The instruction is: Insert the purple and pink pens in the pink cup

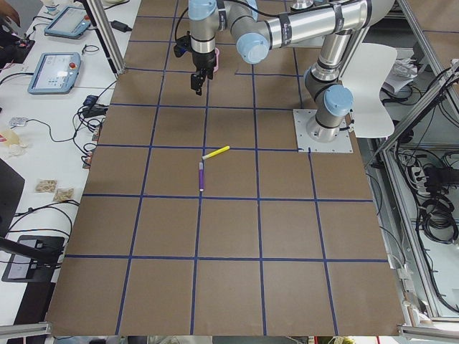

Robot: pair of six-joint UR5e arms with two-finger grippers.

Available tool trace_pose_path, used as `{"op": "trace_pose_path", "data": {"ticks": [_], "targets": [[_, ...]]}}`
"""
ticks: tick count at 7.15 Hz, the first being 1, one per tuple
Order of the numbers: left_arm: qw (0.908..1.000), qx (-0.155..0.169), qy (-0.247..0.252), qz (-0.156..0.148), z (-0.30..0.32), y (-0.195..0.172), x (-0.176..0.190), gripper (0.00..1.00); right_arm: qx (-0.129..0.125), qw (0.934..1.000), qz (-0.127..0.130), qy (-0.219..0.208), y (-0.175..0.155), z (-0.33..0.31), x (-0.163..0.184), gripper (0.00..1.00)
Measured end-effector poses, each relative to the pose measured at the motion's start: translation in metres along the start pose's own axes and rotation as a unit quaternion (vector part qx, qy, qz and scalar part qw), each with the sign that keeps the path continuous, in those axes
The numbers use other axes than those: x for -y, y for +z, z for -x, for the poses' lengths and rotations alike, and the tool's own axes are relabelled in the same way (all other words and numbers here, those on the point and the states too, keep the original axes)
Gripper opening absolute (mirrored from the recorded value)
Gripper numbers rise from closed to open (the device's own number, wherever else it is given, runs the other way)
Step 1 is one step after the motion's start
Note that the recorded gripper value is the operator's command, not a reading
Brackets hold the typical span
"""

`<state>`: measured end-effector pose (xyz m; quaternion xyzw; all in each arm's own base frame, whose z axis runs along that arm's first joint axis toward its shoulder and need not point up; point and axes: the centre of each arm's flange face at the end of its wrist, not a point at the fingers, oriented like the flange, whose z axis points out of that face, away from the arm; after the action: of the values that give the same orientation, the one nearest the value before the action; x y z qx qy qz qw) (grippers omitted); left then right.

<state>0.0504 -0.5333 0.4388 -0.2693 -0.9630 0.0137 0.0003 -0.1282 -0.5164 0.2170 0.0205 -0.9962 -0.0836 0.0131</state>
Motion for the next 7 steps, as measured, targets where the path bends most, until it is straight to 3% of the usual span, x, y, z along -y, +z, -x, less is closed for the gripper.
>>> {"op": "trace_pose_path", "data": {"ticks": [2, 4, 6, 7], "targets": [[0.9911, -0.03, 0.129, -0.018, 0.07, 0.032, -0.035, 1.0, -0.005, 0.9999, 0.009, -0.005, 0.02, -0.02, 0.003, 0.86], [0.9648, -0.06, 0.244, -0.077, 0.144, 0.081, -0.072, 1.0, -0.005, 0.9999, 0.011, -0.005, 0.031, -0.026, 0.007, 0.81], [0.9363, -0.087, 0.306, -0.15, 0.199, 0.14, -0.105, 0.98, -0.005, 0.9999, 0.012, -0.003, 0.039, -0.027, 0.011, 0.64], [0.9256, -0.097, 0.321, -0.176, 0.219, 0.168, -0.118, 0.98, -0.005, 0.9999, 0.012, -0.001, 0.041, -0.028, 0.011, 0.5]]}}
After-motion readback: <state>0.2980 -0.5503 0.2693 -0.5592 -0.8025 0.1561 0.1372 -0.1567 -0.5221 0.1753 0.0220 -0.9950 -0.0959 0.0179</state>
